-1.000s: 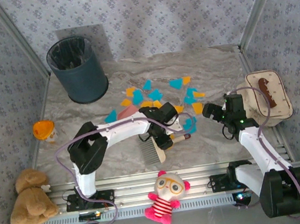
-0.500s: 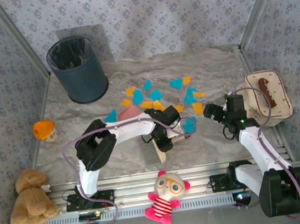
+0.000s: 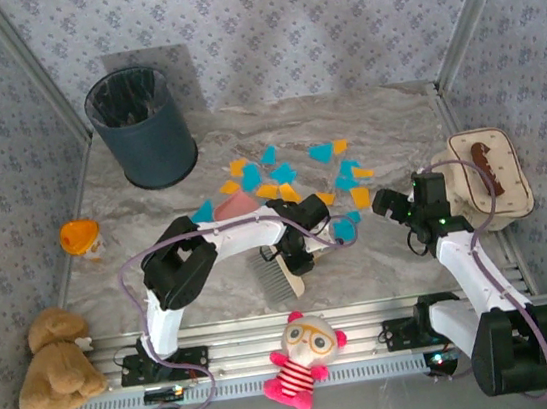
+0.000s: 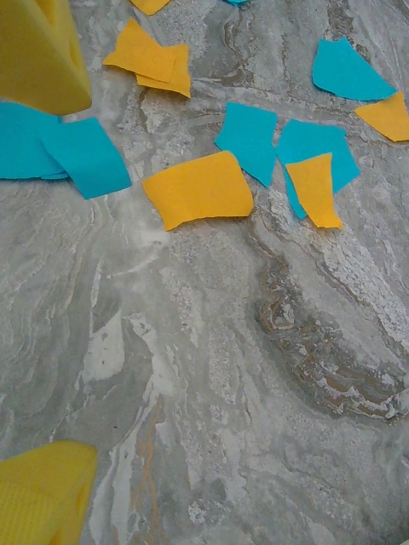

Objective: Sweep away the paper scraps from the table

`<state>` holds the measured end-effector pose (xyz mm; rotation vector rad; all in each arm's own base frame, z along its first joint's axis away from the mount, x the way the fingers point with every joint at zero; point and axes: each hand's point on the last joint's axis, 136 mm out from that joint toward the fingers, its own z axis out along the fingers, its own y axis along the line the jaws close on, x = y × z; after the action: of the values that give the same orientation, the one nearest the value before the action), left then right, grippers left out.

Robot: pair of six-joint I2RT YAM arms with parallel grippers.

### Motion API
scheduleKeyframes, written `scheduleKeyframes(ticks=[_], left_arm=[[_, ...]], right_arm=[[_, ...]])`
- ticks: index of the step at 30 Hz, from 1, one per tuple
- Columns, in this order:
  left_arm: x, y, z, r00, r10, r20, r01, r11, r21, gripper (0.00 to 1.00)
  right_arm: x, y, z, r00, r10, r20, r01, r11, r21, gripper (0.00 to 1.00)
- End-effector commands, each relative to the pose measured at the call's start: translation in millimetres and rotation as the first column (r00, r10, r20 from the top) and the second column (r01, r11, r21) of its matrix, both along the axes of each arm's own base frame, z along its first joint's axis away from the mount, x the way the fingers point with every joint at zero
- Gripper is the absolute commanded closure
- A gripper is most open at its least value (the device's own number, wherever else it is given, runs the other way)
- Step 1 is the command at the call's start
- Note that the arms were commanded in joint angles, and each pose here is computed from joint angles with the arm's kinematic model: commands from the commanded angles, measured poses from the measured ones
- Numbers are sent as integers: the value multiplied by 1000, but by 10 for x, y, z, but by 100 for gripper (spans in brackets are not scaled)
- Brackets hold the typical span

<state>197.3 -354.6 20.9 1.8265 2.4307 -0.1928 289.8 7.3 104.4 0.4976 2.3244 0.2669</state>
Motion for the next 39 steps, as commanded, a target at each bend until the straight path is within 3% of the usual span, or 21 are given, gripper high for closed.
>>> scheduleKeyframes(ticks=[1,12,20,25,36,39], left_arm=[[-29,-47,71,1000,-24,4,24,999,-26,72],[258,-148,579,985,99,143,-65,972,-224,80],[487,-96,931,961,235,149,-163,910,-381,81],[563,-71,1039,945,287,154,-197,880,-432,81],[696,-92,1226,915,368,166,-241,827,-507,81],[708,-111,1258,913,373,164,-242,820,-518,81]], right_arm=[[-40,-38,-51,999,-29,-20,29,1000,7,0],[81,256,116,994,81,70,-90,986,138,0],[168,711,465,945,245,218,-304,903,303,1],[190,919,633,907,306,289,-401,838,371,6],[232,1414,801,817,451,358,-574,693,436,34],[249,1520,828,795,471,383,-604,674,424,34]])
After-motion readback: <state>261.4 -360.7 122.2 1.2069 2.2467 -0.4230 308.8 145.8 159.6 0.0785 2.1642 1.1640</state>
